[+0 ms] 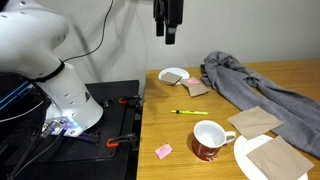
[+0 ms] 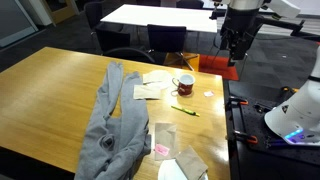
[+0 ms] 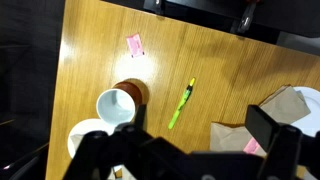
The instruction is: Put the yellow pen inside the maroon mug
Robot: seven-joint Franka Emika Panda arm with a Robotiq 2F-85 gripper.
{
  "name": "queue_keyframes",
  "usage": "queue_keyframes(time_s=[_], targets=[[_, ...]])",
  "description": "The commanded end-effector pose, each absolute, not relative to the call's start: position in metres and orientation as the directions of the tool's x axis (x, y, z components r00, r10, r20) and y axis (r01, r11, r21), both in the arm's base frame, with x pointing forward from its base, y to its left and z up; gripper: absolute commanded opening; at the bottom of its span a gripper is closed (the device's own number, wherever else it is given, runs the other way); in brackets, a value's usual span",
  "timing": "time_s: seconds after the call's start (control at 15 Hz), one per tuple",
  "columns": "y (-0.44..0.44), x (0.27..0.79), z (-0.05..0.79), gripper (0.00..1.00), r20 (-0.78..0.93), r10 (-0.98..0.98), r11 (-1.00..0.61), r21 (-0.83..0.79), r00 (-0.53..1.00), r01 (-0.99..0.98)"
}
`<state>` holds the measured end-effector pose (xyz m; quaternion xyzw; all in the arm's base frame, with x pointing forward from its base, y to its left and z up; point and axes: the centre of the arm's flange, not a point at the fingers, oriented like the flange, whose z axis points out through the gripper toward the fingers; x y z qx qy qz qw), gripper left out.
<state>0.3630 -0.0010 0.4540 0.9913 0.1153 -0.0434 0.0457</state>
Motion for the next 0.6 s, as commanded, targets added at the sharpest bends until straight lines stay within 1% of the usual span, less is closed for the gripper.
queue_keyframes(time_s=[0.0,0.33,0.53], targets=[[-0.0010,0.3630,0.4540,1.00,-0.097,0.225,-0.969,0.081,0.970,0.233],[-0.0010,0.3630,0.4540,1.00,-0.097,0.225,-0.969,0.081,0.970,0.233],[0.0050,0.3693,0.4462,1.00,-0.054,0.185,-0.978,0.088,0.981,0.190]])
